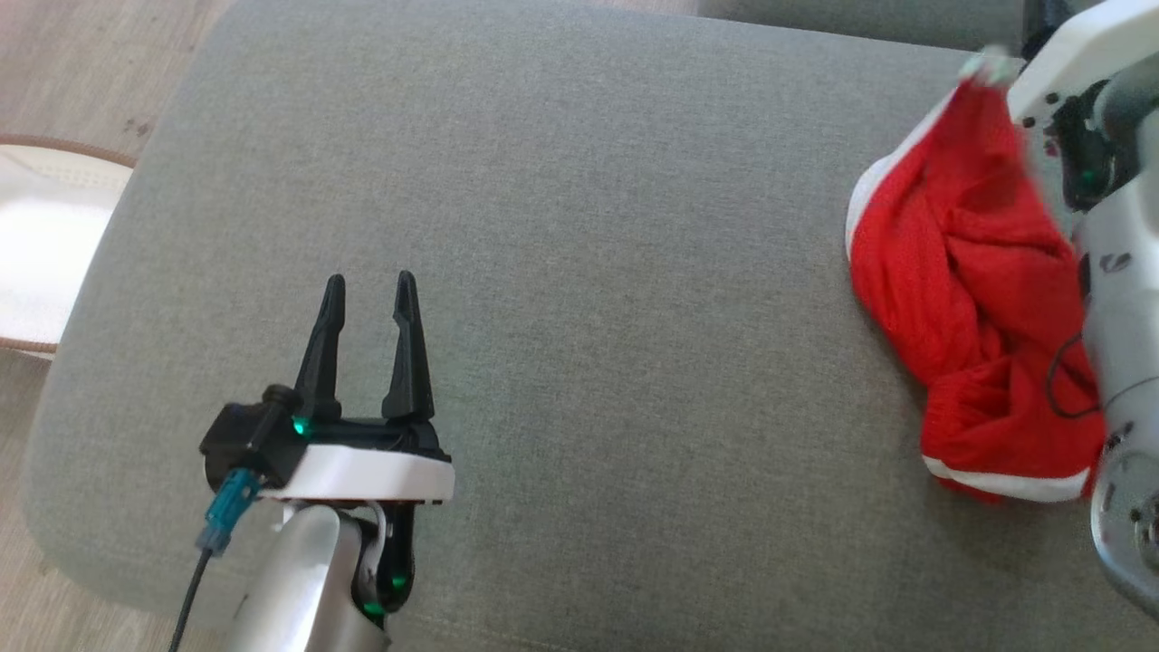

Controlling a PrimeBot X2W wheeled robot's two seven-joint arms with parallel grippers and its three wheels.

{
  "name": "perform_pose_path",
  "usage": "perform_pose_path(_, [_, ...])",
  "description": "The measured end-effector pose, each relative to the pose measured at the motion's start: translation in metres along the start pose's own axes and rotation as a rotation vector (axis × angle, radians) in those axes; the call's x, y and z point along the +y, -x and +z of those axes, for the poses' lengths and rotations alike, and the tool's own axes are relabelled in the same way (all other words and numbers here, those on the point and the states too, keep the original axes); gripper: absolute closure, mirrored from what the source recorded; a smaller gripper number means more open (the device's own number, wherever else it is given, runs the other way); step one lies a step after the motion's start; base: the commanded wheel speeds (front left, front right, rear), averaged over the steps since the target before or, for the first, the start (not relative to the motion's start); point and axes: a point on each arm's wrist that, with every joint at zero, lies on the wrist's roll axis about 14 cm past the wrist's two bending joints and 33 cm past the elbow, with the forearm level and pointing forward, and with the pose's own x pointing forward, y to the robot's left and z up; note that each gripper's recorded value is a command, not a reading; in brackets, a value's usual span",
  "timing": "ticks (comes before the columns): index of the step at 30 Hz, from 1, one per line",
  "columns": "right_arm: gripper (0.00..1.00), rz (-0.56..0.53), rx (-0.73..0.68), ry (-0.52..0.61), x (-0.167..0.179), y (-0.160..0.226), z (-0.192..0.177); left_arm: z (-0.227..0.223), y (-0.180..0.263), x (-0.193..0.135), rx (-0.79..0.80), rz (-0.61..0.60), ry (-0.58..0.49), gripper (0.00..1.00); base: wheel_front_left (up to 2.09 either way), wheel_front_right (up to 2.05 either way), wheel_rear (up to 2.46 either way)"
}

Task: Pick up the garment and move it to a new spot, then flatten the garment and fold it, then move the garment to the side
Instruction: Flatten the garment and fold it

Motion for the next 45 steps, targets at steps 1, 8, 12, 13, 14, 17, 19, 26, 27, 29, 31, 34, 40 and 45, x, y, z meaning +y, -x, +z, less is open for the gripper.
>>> perform_pose_path(1, [0.0,-0.011,0.003,-0.003,-0.004,0.0,-0.002,0.0,-0.001,0.0,0.001,-0.001,0.0,0.0,0.0,0.0,0.0])
perform_pose_path(8, [0.0,-0.056,0.004,0.009,-0.023,0.013,-0.013,0.001,-0.014,-0.018,-0.009,-0.053,0.008,0.0,0.0,0.0,0.0])
perform_pose_path(12, [0.0,-0.048,-0.083,0.043,-0.022,0.026,0.001,0.002,-0.022,-0.034,-0.018,-0.098,0.009,0.0,0.0,0.0,0.0])
perform_pose_path(13, [0.0,-0.045,-0.104,0.049,-0.021,0.03,0.005,0.002,-0.024,-0.036,-0.021,-0.106,0.009,0.0,0.0,0.0,0.0])
perform_pose_path(14, [0.0,-0.04,-0.126,0.059,-0.021,0.033,0.009,0.003,-0.025,-0.04,-0.024,-0.118,0.011,0.0,0.0,0.0,0.0])
perform_pose_path(17, [0.0,-0.033,-0.179,0.079,-0.021,0.048,0.014,0.006,-0.028,-0.055,-0.035,-0.157,0.021,0.0,0.0,0.0,0.0])
perform_pose_path(19, [0.0,-0.028,-0.186,0.083,-0.023,0.063,0.005,0.008,-0.029,-0.064,-0.042,-0.184,0.028,0.0,0.0,0.0,0.0])
perform_pose_path(26, [0.0,-0.082,-0.195,0.063,-0.057,0.132,-0.04,0.016,-0.032,-0.091,-0.068,-0.258,0.037,0.0,0.0,0.0,0.0])
perform_pose_path(27, [0.0,-0.099,-0.218,0.05,-0.063,0.142,-0.039,0.017,-0.033,-0.094,-0.072,-0.267,0.036,0.0,0.0,0.0,0.0])
perform_pose_path(29, [0.0,-0.124,-0.243,0.034,-0.069,0.16,-0.042,0.016,-0.032,-0.101,-0.071,-0.288,0.041,0.0,0.0,0.0,0.0])
perform_pose_path(31, [0.0,-0.158,-0.257,-0.001,-0.073,0.178,-0.05,0.014,-0.031,-0.105,-0.065,-0.3,0.044,0.0,0.0,0.0,0.0])
perform_pose_path(34, [0.0,-0.189,-0.236,-0.051,-0.067,0.204,-0.076,0.011,-0.029,-0.108,-0.058,-0.309,0.048,0.0,0.0,0.0,0.0])
perform_pose_path(40, [0.0,-0.224,-0.192,-0.078,-0.059,0.237,-0.107,0.006,-0.025,-0.106,-0.044,-0.306,0.045,0.0,0.0,0.0,0.0])
perform_pose_path(45, [0.0,-0.202,-0.223,-0.076,-0.053,0.233,-0.093,0.006,-0.024,-0.1,-0.044,-0.293,0.041,0.0,0.0,0.0,0.0])
